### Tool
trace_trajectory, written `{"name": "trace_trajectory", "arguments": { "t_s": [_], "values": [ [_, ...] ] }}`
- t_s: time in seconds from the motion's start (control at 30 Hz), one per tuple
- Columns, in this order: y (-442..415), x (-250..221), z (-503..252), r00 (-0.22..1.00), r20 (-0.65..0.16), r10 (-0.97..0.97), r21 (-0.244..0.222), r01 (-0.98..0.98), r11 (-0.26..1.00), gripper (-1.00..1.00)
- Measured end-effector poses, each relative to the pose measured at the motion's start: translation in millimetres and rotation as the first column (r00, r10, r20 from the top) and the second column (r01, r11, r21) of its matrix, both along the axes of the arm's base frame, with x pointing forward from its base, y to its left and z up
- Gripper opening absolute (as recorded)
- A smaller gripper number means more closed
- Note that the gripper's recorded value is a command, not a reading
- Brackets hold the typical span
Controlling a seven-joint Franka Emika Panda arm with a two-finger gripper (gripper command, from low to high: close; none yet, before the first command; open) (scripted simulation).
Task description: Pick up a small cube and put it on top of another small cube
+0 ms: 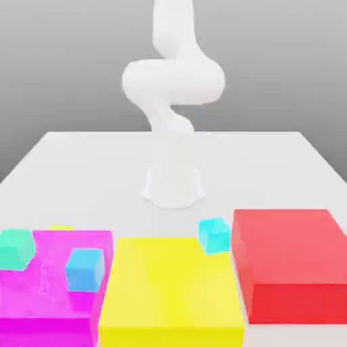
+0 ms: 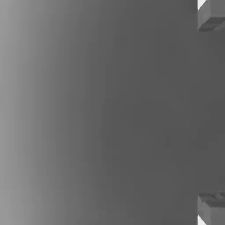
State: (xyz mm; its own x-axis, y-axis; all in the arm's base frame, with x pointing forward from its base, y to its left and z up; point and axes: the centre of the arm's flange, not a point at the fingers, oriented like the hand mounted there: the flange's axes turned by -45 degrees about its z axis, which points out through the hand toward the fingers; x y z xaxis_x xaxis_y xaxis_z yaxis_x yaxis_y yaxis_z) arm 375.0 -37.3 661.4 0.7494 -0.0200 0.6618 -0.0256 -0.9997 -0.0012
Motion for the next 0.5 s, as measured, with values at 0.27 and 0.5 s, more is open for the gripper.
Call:
{"name": "trace_trajectory", "arguments": {
  "t_s": [0.27, 0.5],
  "values": [
    [-125.5, 29.4, -198.8, 0.958, -0.282, -0.045, -0.015, 0.043, 0.999, 0.0],
    [-204.9, -47.1, -376.4, 0.846, -0.529, -0.066, -0.004, 0.075, 0.997, 0.0]
  ]
}}
